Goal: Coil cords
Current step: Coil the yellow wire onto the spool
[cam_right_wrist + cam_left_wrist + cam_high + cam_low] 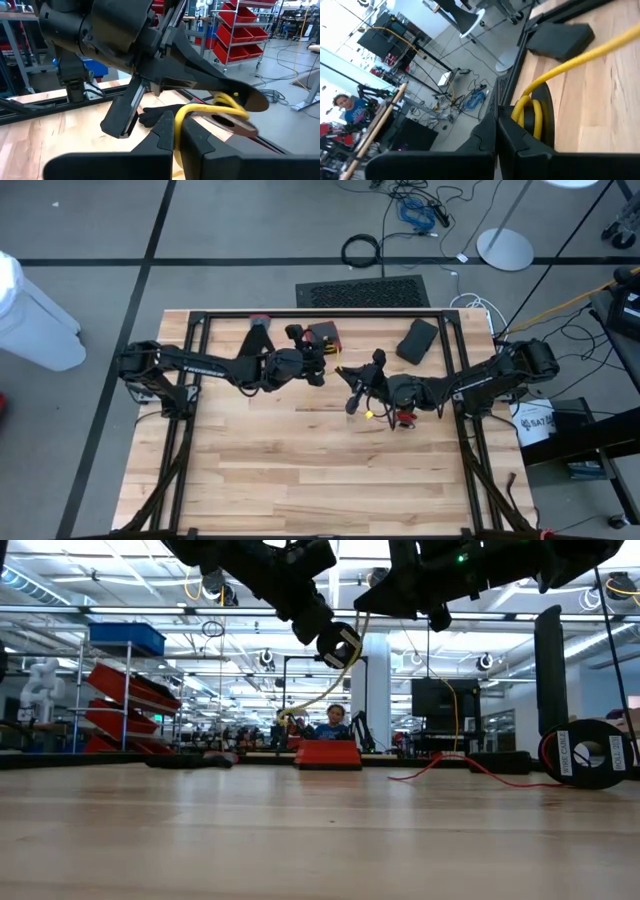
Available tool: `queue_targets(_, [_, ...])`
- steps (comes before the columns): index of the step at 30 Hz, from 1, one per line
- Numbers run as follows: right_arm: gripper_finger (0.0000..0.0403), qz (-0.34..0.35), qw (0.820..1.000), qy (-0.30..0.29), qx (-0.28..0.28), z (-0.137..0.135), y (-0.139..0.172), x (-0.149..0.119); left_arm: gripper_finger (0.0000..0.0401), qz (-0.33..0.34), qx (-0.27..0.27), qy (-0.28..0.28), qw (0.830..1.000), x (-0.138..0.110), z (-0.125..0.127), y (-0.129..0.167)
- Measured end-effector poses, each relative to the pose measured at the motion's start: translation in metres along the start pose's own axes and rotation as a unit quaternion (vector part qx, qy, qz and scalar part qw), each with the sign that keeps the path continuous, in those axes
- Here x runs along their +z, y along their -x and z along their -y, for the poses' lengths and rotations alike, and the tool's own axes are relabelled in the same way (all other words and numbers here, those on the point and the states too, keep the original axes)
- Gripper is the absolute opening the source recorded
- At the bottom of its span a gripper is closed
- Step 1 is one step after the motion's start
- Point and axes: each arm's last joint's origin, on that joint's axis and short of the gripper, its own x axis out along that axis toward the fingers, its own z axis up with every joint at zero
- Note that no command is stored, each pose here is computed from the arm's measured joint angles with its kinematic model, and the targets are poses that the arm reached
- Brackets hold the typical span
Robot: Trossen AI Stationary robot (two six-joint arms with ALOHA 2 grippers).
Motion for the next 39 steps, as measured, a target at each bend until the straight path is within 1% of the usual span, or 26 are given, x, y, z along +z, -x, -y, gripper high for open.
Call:
queue_targets(8, [0.0004,0.019,1.0,-0.01,-0.006,0.003,-0.003,0.004,0.0,0.02,0.007,0.031,0.999,0.003,0.001,-0.003])
queue_targets(14, [0.0004,0.013,1.0,-0.008,-0.003,0.005,-0.009,-0.002,0.0,0.03,0.002,0.037,0.999,0.0,0.022,-0.014])
queue_targets(17, [0.0004,0.0,1.0,0.002,-0.007,0.005,-0.013,-0.01,0.0,0.042,-0.003,0.062,0.997,0.0,0.026,-0.016])
queue_targets(20, [0.0004,-0.015,1.0,0.014,-0.01,0.004,-0.016,-0.018,0.0,0.061,-0.008,0.097,0.993,0.003,0.024,-0.017])
queue_targets(23, [0.0004,-0.019,0.999,0.028,-0.018,0.003,-0.018,-0.023,0.0,0.069,-0.009,0.12,0.99,0.004,0.023,-0.017])
queue_targets(29, [0.0004,-0.018,0.997,0.055,-0.047,0.005,-0.019,-0.024,0.0,0.079,-0.028,0.194,0.977,0.003,0.019,-0.02])
queue_targets(32, [0.0004,-0.019,0.995,0.073,-0.07,0.006,-0.019,-0.024,0.0,0.077,-0.03,0.23,0.97,0.0,0.015,-0.025])
queue_targets(39, [0.0004,-0.019,0.985,0.124,-0.121,0.004,-0.015,-0.023,0.0,0.084,-0.069,0.315,0.943,-0.008,0.003,-0.036])
